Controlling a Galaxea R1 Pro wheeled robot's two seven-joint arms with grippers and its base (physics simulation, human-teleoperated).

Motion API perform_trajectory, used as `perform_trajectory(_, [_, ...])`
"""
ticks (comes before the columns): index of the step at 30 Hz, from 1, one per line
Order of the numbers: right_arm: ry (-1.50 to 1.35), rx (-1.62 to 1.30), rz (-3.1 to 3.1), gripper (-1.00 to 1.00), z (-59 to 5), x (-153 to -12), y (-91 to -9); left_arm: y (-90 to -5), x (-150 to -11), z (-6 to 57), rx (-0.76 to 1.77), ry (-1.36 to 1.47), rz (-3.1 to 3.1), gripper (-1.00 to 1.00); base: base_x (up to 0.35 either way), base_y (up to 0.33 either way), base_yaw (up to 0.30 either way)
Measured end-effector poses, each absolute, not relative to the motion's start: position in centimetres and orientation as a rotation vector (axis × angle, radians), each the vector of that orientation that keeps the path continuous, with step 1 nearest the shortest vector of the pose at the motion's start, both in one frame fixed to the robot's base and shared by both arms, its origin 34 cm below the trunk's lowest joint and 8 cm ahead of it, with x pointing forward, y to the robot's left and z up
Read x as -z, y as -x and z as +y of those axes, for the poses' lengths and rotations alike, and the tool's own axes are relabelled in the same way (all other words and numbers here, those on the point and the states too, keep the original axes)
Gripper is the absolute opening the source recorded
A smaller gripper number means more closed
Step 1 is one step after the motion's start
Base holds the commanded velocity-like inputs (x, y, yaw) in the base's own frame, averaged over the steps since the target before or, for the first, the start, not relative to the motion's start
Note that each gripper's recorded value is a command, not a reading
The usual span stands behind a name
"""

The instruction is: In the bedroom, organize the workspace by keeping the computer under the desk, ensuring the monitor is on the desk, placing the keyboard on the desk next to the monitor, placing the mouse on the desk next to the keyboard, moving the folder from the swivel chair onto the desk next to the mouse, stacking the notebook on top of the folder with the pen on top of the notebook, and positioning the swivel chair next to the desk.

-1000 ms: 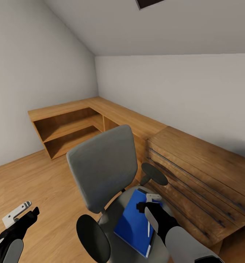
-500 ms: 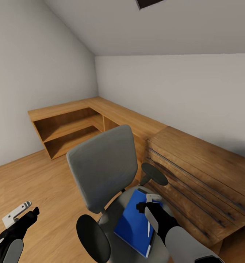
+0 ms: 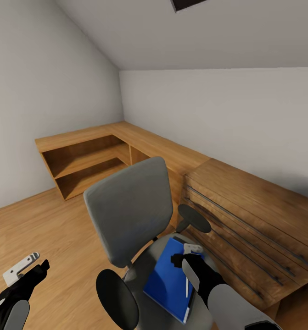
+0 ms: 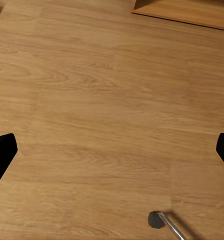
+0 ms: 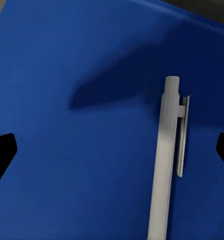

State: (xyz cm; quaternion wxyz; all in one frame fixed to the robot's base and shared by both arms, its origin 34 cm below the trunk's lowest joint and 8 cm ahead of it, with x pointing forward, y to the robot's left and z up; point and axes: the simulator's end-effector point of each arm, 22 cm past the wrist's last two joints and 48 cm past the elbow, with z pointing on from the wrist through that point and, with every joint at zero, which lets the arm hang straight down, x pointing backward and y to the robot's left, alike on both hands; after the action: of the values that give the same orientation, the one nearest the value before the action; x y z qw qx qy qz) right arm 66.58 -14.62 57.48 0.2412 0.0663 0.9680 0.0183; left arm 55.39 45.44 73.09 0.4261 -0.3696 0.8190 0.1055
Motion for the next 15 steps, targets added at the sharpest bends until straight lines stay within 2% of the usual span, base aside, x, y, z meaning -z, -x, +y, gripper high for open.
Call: perform_trajectory(15, [-0.176, -0.043, 2.656, 1.0, -14.69, -57.4, -66.42, -55.37, -73.08, 45.44, -0.264, 0.924, 2.047, 1.0, 0.0, 0.0, 0.0])
